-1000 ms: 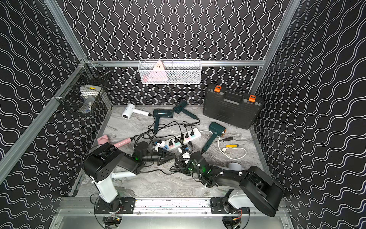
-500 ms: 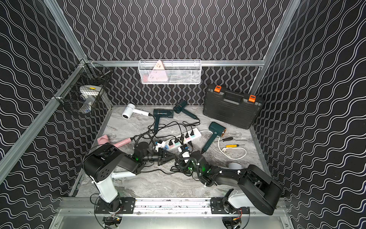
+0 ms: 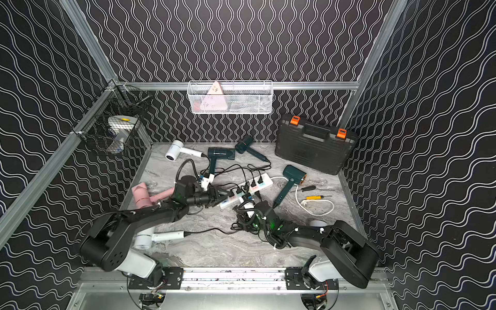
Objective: Charge the blow dryers
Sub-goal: Insert the plug into the socket.
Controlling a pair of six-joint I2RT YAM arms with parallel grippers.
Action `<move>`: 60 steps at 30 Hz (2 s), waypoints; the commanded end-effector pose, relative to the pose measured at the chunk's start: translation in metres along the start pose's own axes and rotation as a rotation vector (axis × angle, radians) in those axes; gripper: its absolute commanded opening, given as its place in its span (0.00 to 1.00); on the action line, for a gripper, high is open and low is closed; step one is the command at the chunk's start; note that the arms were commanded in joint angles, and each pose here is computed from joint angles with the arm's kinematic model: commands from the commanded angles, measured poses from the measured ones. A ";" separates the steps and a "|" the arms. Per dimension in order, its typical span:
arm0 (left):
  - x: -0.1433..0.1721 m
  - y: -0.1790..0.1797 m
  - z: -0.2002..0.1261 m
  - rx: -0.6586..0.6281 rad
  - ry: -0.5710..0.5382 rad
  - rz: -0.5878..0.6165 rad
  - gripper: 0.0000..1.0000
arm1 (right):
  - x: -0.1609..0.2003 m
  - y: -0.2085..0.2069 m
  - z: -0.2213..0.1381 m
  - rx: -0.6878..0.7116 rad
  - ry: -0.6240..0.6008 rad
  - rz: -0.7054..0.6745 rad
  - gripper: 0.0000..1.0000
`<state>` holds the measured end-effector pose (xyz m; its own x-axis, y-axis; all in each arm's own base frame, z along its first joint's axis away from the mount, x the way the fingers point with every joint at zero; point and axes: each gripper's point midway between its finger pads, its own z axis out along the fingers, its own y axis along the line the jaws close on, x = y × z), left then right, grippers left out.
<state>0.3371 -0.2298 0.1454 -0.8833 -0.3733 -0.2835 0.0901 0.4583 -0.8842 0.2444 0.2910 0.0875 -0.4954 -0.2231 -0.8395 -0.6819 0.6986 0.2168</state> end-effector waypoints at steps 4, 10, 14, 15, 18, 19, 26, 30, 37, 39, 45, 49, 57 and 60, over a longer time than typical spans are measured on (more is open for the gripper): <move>-0.024 0.070 -0.027 -0.379 -0.059 0.095 0.42 | 0.010 -0.014 0.011 0.125 0.052 -0.068 0.00; -0.041 0.101 -0.005 -0.459 -0.032 0.106 0.36 | 0.016 -0.025 0.022 0.208 0.053 -0.084 0.00; -0.049 0.113 0.013 -0.477 0.007 0.137 0.35 | 0.021 -0.030 0.029 0.233 0.061 -0.086 0.00; -0.052 0.114 0.016 -0.480 0.017 0.146 0.35 | 0.022 -0.030 0.030 0.237 0.066 -0.085 0.00; -0.059 0.119 0.026 -0.493 0.046 0.164 0.36 | 0.026 -0.031 0.034 0.238 0.083 -0.082 0.00; -0.060 0.121 0.030 -0.497 0.060 0.168 0.37 | 0.027 -0.031 0.035 0.238 0.091 -0.082 0.00; -0.061 0.137 0.059 -0.479 0.178 0.167 0.37 | 0.032 -0.035 0.045 0.246 0.122 -0.070 0.00; -0.064 0.141 0.070 -0.466 0.206 0.172 0.37 | 0.032 -0.040 0.047 0.268 0.123 -0.068 0.00; -0.056 0.137 0.085 -0.421 0.247 0.188 0.37 | 0.028 -0.044 0.050 0.290 0.111 -0.064 0.00; -0.052 0.135 0.087 -0.408 0.250 0.190 0.37 | 0.027 -0.045 0.051 0.298 0.108 -0.058 0.00; -0.039 0.134 0.089 -0.405 0.270 0.193 0.36 | 0.026 -0.046 0.056 0.299 0.099 -0.046 0.00; -0.034 0.135 0.087 -0.404 0.278 0.188 0.35 | 0.025 -0.045 0.058 0.295 0.091 -0.042 0.00; -0.027 0.139 0.085 -0.412 0.283 0.183 0.33 | 0.020 -0.051 0.056 0.311 0.074 -0.024 0.00; -0.027 0.139 0.084 -0.412 0.283 0.183 0.32 | 0.018 -0.051 0.055 0.297 0.060 -0.012 0.00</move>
<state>0.4431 -0.2335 0.0250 -0.9154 -0.0774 -0.3951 0.2050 0.7550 -0.6229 0.2895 0.2907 0.0228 -0.5442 -0.3211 -0.7751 -0.5415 0.8401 0.0322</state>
